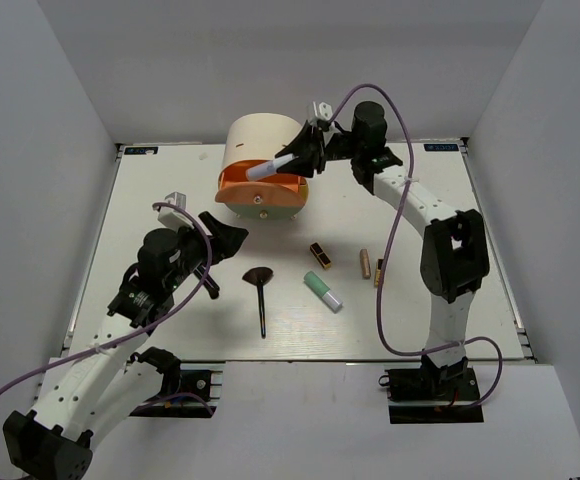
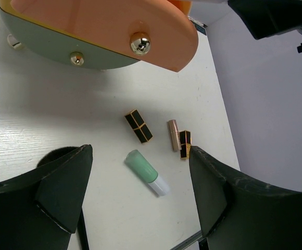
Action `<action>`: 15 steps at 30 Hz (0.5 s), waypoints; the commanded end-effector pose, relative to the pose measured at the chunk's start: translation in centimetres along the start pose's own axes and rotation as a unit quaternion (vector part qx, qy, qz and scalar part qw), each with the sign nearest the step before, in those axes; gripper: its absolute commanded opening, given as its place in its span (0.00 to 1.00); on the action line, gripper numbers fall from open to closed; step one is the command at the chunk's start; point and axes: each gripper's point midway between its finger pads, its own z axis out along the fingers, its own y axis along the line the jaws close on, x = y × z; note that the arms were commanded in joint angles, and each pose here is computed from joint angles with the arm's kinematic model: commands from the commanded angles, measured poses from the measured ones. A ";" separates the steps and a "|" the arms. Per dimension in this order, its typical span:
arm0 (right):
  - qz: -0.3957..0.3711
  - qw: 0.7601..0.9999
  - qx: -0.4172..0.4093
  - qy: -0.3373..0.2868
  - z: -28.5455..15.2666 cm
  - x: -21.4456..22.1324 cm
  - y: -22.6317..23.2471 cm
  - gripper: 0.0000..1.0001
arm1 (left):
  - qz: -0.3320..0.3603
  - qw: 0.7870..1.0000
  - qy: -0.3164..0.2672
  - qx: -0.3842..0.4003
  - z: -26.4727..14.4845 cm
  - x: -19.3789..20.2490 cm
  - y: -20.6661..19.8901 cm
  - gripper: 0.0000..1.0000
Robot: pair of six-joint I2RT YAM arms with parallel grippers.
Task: Organize the makeup
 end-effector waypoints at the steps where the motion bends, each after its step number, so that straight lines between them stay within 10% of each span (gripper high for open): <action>1: -0.079 0.996 -0.004 -0.036 0.7 -4.6 -0.8 0.00 | -0.001 1.000 -0.006 0.004 -0.4 -0.2 -0.3 0.84; 15: -0.075 0.996 0.042 -0.038 3.2 -0.4 -1.5 0.00 | -0.004 1.000 0.002 0.008 0.1 0.3 -0.2 0.84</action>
